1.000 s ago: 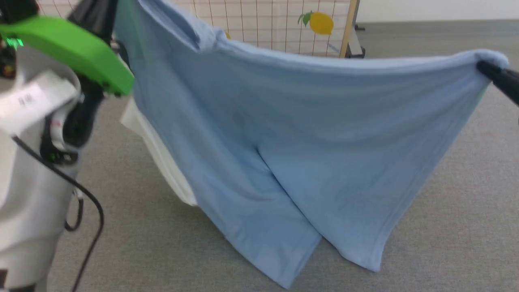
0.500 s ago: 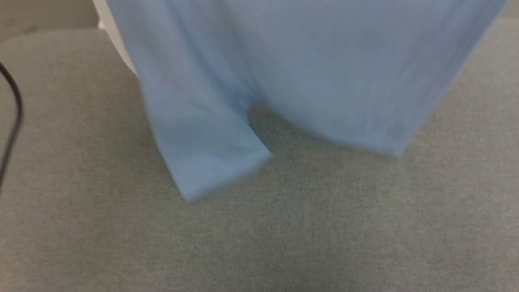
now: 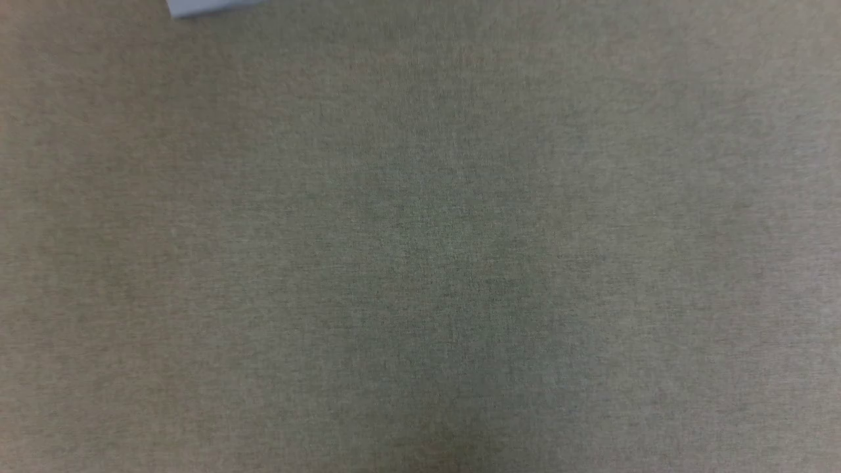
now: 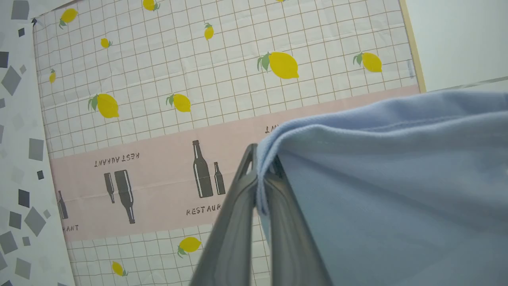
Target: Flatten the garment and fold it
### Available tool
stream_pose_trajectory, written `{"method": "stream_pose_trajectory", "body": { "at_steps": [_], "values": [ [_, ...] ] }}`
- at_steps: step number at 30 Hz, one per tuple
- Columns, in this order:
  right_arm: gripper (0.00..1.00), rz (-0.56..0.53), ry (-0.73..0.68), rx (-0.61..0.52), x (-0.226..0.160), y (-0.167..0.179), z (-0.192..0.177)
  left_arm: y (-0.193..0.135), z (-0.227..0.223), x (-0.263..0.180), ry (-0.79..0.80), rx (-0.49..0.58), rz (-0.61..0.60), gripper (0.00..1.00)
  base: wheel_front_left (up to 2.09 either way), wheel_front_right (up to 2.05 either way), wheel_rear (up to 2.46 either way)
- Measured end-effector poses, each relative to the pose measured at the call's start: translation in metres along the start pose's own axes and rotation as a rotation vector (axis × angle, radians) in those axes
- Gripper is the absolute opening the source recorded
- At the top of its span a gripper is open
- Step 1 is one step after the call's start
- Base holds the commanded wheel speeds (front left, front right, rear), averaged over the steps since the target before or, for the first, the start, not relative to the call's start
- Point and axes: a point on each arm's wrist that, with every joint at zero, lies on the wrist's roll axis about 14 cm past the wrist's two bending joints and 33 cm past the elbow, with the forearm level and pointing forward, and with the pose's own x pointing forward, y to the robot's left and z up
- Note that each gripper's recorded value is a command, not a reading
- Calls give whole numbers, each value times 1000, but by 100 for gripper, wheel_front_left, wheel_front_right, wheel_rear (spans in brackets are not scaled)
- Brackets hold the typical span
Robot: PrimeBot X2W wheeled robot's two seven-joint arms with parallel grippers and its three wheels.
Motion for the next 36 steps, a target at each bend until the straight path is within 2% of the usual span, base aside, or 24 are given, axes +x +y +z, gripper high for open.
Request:
{"method": "stream_pose_trajectory", "body": {
  "at_steps": [7, 12, 20, 21, 28, 36],
  "values": [
    [0, -37, 91, 20, 30, -16, -63, -6, -77, -4, 93, -23, 18, 0, 0, 0, 0],
    [0, -36, 161, 38, 42, -19, -109, -13, -140, -25, 202, -48, 10, 0, 0, 0, 0],
    [0, 14, 303, 89, 29, -11, -188, -21, -210, -81, 381, -85, -23, 0, 0, 0, 0],
    [0, 41, 333, 109, 18, -5, -203, -25, -218, -97, 411, -95, -40, 0, 0, 0, 0],
    [0, 82, 458, 154, -51, 0, -251, -36, -230, -173, 523, -170, -74, 0, 0, 0, 0],
    [0, 63, 580, 238, -156, 2, -289, -57, -209, -284, 656, -311, -78, 0, 0, 0, 0]
  ]
}}
